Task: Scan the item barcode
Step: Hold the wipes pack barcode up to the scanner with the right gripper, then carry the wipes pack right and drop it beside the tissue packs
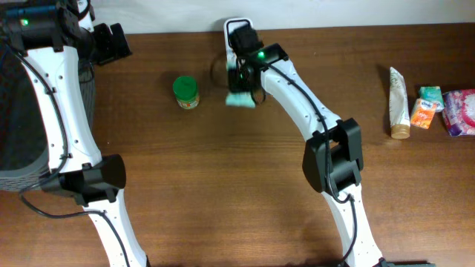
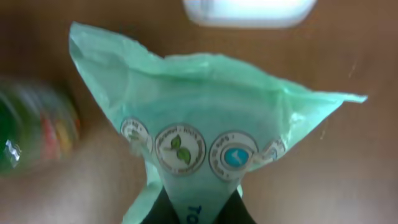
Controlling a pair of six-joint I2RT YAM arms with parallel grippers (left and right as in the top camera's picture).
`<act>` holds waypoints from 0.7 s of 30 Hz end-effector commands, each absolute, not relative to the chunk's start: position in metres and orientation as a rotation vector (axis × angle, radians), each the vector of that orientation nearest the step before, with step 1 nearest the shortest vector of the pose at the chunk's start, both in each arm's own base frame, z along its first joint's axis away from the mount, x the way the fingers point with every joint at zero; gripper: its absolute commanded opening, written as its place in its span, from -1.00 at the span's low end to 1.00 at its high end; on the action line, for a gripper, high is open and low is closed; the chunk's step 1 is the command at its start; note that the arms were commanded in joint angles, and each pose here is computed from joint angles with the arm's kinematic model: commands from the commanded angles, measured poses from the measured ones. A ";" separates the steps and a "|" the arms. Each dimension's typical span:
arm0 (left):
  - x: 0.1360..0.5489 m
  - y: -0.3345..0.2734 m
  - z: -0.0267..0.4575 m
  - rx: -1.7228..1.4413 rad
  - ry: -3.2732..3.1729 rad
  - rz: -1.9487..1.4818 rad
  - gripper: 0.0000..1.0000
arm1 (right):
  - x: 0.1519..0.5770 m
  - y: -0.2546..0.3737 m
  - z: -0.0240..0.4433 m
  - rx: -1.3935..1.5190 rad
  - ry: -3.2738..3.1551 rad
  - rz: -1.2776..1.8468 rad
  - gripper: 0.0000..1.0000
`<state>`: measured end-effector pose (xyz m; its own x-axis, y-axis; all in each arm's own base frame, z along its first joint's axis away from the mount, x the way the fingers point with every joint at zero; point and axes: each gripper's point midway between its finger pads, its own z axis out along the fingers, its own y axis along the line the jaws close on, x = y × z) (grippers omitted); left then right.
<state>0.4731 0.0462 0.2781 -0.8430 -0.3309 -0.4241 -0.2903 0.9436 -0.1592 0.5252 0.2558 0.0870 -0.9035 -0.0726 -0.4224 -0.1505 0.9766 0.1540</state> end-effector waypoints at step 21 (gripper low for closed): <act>0.467 0.050 0.296 -0.451 2.594 -0.108 0.98 | 0.605 0.123 0.197 0.204 2.376 0.175 -0.92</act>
